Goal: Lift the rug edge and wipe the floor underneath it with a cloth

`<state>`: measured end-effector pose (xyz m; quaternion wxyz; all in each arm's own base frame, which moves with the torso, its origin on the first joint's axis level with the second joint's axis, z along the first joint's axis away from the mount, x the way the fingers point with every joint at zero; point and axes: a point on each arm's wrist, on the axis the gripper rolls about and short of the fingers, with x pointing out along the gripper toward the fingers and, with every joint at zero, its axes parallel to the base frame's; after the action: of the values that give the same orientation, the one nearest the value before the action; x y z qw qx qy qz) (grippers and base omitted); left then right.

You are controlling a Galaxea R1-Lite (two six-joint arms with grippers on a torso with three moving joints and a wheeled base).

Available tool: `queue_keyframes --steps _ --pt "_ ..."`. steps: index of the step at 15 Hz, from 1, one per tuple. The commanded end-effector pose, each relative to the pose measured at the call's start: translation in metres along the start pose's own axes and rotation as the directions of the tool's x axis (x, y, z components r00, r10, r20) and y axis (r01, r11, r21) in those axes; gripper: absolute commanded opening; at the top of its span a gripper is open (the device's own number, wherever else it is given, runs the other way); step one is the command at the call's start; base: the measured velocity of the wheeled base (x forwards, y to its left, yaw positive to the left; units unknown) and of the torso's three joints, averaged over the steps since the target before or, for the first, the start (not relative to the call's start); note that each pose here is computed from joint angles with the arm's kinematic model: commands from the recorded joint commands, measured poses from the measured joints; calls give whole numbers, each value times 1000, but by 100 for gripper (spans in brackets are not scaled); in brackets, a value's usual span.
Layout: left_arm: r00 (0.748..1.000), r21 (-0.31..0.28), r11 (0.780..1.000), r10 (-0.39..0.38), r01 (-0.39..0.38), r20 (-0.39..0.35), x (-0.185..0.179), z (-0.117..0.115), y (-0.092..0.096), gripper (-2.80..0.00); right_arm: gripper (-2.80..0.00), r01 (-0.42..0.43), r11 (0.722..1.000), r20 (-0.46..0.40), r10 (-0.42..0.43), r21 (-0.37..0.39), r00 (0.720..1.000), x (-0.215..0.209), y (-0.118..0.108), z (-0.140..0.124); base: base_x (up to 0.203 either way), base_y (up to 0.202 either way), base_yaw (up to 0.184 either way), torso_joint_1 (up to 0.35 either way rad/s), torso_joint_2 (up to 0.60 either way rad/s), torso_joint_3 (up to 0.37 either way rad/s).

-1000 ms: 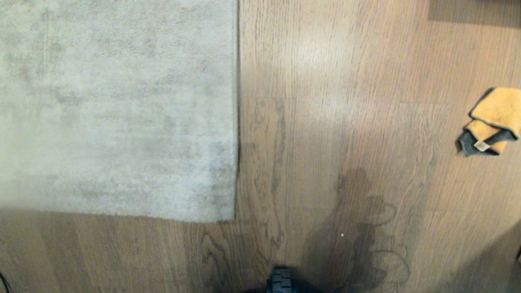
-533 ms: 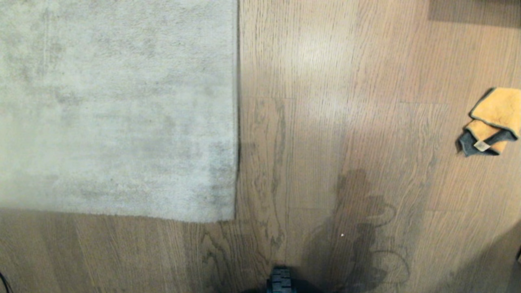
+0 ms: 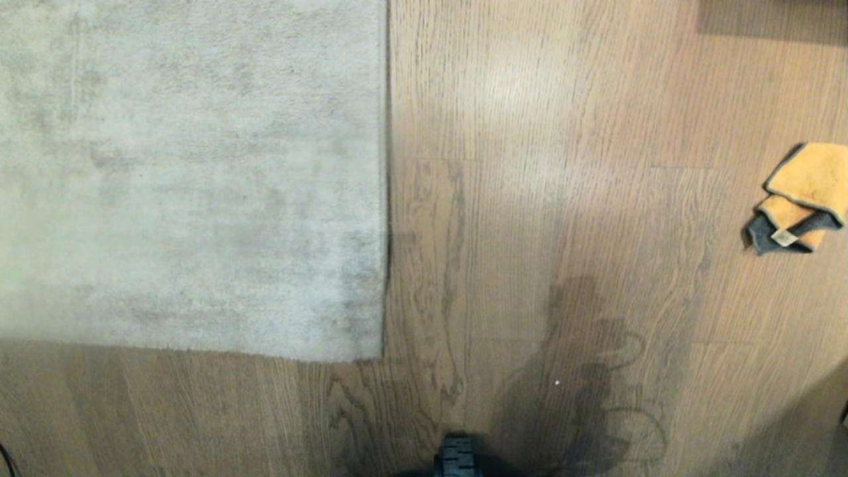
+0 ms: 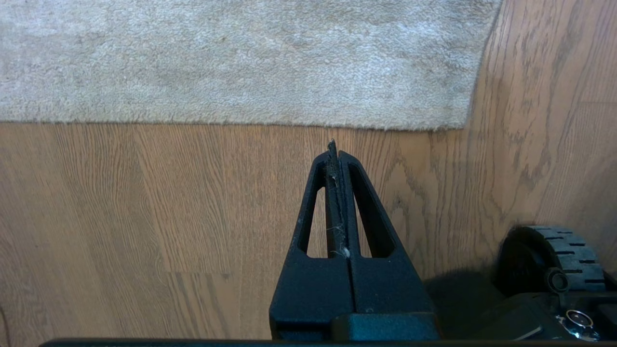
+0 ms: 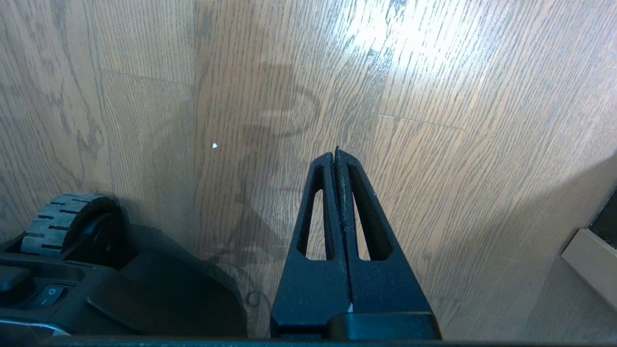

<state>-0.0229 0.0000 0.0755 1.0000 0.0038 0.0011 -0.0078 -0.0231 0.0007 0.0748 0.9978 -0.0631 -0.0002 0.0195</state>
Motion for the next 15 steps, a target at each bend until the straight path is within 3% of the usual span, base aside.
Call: queue_keyframes --steps 1,15 --pt "1000 0 1000 0 0 0 0 0 0 -280 -280 -1 1000 -4 1 -1 1000 0 0 0 0 0 0 0 0 0" --pt "1000 2 1000 0 0 1 0 0 0 -280 -280 -1 1000 -4 1 -1 1000 0 0 0 0 0 0 0 0 0"
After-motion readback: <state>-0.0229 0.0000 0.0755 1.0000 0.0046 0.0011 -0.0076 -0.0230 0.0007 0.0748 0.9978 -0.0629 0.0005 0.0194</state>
